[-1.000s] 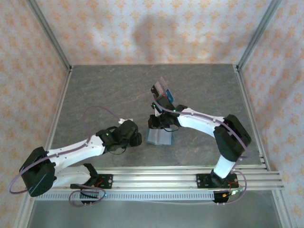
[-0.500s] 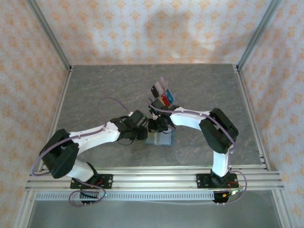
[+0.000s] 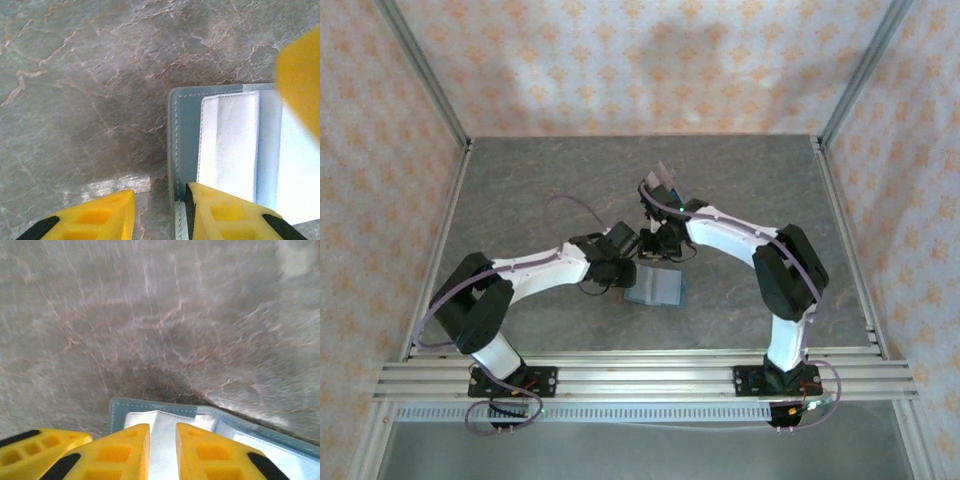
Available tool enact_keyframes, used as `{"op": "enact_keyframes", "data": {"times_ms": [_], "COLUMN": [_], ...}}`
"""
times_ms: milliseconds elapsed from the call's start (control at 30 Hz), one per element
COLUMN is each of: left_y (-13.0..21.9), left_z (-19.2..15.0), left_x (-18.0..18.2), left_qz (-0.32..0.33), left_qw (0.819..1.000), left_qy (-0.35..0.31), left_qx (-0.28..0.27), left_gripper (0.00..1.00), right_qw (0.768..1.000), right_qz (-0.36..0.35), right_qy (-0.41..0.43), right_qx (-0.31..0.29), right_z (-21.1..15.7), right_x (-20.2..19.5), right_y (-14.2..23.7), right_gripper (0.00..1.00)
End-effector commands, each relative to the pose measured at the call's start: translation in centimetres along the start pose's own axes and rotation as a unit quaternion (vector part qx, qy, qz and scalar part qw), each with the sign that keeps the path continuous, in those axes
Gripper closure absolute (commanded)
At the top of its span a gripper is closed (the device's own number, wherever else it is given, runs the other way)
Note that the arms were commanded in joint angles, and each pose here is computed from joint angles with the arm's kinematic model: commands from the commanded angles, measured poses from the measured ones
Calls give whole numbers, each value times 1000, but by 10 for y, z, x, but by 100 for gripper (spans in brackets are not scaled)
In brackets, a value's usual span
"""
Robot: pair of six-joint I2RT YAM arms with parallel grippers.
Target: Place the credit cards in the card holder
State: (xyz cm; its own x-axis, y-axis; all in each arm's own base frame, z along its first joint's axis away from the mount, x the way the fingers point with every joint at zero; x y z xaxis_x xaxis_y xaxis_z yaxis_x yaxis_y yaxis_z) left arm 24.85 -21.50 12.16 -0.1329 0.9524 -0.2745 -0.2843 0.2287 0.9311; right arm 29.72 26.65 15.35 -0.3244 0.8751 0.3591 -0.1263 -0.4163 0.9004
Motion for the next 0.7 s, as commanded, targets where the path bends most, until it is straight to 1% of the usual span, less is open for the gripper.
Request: {"op": "enact_keyframes", "data": {"times_ms": [0, 133, 233, 300, 400, 500, 667], "left_y": [0, -5, -5, 1, 22, 35, 34], "left_z": [5, 6, 6, 5, 9, 12, 14], "left_x": [-5, -8, -5, -2, 6, 9, -4], "left_qz": [1, 0, 10, 13, 31, 33, -2], "left_qw": [1000, 1000, 1000, 1000, 999, 998, 1000], "left_qy": [-15, -17, -16, -11, -5, 1, -1], "left_qx": [5, 13, 11, 5, -29, -45, -26], "left_gripper": [68, 68, 69, 69, 69, 66, 60], "right_qw": [999, 997, 996, 996, 996, 996, 995], "right_qz": [-18, -47, -54, -54, -57, -59, -74], "right_qy": [6, 5, 3, 1, 2, 1, 8], "right_qx": [-33, -53, -65, -68, -65, -65, -70], "right_z": [14, 28, 38, 42, 44, 44, 47], "right_x": [3, -5, -11, -14, -16, -17, -19], "right_y": [40, 56, 66, 68, 68, 67, 72], "right_gripper": [79, 77, 77, 76, 76, 77, 76]}}
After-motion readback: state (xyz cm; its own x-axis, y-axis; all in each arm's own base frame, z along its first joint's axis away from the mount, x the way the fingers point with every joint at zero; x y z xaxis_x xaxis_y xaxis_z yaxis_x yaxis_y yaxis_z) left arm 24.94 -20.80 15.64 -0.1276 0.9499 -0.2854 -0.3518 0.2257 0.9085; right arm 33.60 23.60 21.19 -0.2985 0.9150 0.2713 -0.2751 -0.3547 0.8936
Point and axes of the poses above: each hand's point on the last joint's axis, 136 mm out from that joint toward the fingers, its own y axis back along the fingers, its own x axis along the line the jaws close on, z = x × y, the point moved 8 cm from there along y, back along the fingers, and after that the axes turned 12 degrees about y, right-handed, at the moved point
